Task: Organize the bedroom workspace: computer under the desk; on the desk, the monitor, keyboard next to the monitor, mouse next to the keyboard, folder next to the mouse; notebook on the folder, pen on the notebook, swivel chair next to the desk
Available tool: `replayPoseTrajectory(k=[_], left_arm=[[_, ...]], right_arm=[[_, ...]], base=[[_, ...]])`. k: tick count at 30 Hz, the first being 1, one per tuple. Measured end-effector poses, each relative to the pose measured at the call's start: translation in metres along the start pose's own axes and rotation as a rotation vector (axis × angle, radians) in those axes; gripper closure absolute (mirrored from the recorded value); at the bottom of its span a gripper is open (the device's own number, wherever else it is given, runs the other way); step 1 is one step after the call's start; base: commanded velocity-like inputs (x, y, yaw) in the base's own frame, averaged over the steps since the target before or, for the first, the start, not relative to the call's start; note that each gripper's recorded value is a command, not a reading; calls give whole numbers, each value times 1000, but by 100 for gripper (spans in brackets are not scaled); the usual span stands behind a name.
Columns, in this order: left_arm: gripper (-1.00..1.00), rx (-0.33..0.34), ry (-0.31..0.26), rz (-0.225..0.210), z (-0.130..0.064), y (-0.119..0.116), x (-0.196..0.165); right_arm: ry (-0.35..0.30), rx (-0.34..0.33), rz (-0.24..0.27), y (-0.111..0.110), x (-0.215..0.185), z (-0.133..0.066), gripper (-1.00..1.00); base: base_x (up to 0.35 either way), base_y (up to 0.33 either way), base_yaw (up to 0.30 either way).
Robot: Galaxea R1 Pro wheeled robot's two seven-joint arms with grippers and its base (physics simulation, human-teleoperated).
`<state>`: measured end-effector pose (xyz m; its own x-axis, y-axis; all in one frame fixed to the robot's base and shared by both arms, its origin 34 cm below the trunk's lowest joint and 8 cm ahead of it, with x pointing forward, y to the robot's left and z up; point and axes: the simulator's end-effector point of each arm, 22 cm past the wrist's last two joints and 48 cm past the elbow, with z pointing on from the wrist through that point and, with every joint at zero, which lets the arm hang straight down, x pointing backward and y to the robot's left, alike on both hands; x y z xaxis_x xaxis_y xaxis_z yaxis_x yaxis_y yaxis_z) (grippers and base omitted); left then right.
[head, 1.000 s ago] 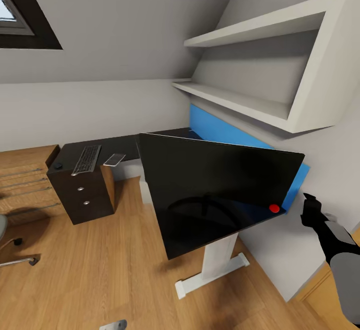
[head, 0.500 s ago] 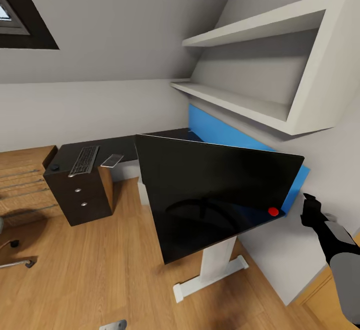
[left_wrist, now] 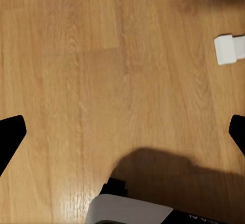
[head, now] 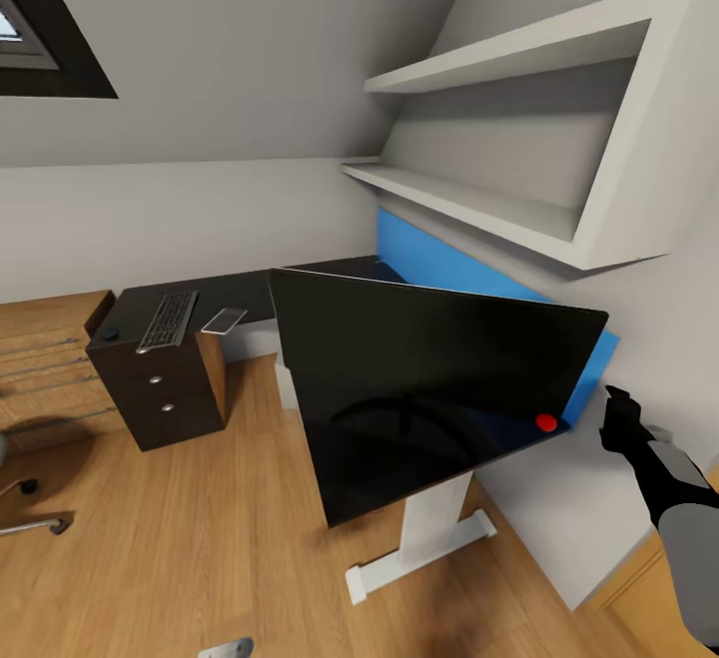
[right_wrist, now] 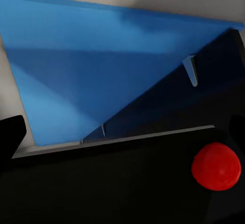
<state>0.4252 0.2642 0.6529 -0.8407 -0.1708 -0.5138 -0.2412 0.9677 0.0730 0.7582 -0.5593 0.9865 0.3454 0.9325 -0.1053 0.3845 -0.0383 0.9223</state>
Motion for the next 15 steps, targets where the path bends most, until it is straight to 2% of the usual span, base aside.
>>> replayPoseTrajectory(k=[6,15], left_arm=[[-100,1,-1,0,0,0,0],[-100,1,0,0,0,0,0]], right_arm=[[1,0,1,0,1,0,-100],[1,0,0,0,1,0,-100]], base=[[180,0,0],[36,0,0]])
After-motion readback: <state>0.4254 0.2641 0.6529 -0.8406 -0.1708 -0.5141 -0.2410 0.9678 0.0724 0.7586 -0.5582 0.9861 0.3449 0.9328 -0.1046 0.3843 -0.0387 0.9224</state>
